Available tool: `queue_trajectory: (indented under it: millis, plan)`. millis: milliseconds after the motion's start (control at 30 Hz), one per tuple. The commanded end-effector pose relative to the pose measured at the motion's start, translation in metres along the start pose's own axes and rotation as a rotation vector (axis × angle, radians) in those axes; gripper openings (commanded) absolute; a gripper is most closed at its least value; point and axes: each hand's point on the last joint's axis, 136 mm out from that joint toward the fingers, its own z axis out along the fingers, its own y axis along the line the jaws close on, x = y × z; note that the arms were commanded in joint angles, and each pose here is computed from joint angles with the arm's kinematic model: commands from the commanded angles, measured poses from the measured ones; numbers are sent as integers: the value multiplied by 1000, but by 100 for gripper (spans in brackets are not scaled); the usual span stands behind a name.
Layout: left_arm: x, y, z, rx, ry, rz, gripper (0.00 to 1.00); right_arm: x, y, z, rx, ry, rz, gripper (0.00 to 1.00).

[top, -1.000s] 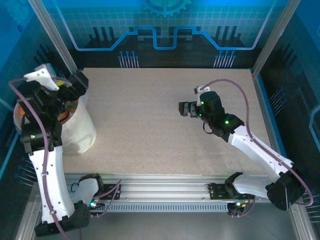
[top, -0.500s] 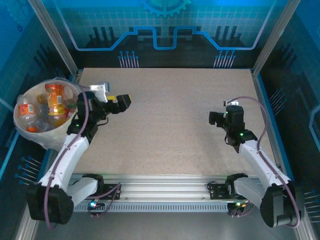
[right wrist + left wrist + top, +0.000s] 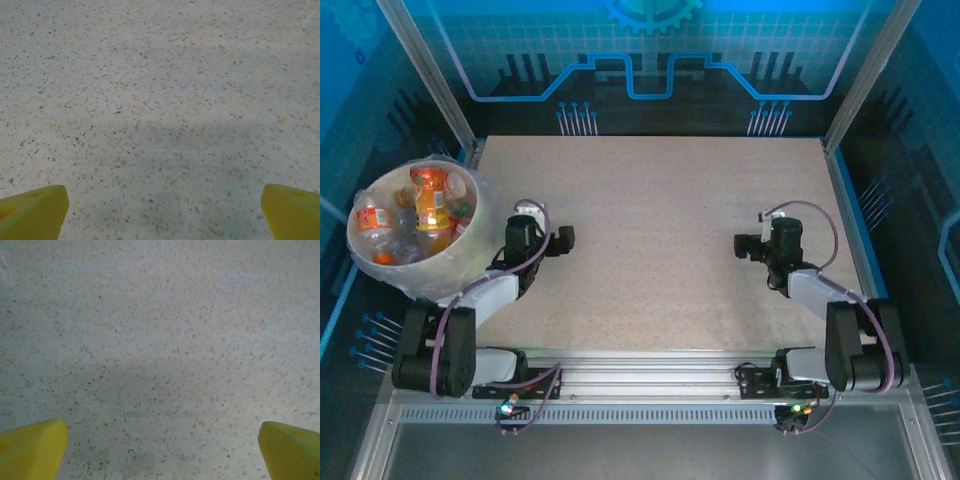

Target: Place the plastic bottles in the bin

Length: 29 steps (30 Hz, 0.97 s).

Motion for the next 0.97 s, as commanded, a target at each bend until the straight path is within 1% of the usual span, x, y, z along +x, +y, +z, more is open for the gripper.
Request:
queue_trajectory:
  millis: [0, 133, 167, 200, 233, 267, 300, 333, 367, 433, 500, 933]
  plan:
    - [-18, -3, 12, 9, -83, 57, 99, -43, 6, 5, -47, -150, -46, 100]
    - [-31, 1, 21, -11, -145, 88, 99, -54, 14, 10, -104, -232, -43, 100]
    - [-32, 3, 24, -13, -166, 79, 99, -49, 17, 13, -119, -236, -53, 100]
    - [-28, 7, 26, -11, -163, 62, 99, -44, 19, 15, -125, -252, -59, 100]
    - [-29, 9, 26, -6, -197, 49, 99, -40, 22, 17, -134, -272, -71, 100]
    - [-25, 12, 23, 3, -191, 28, 99, -38, 24, 16, -132, -282, -82, 100]
    - [-24, 14, 20, 8, -221, 24, 99, -38, 21, 17, -110, -273, -77, 100]
    - [-17, 14, 20, 16, -239, 24, 99, -38, 20, 17, -99, -273, -77, 100]
    - [-21, 13, 18, 22, -289, 31, 99, -38, 21, 18, -91, -268, -82, 100]
    - [-17, 15, 21, 16, -246, 19, 99, -38, 22, 18, -86, -269, -84, 100]
    - [-19, 18, 22, -4, -239, 11, 99, -38, 22, 18, -84, -269, -86, 100]
    - [-20, 21, 22, -25, -250, 9, 99, -38, 22, 18, -85, -267, -86, 100]
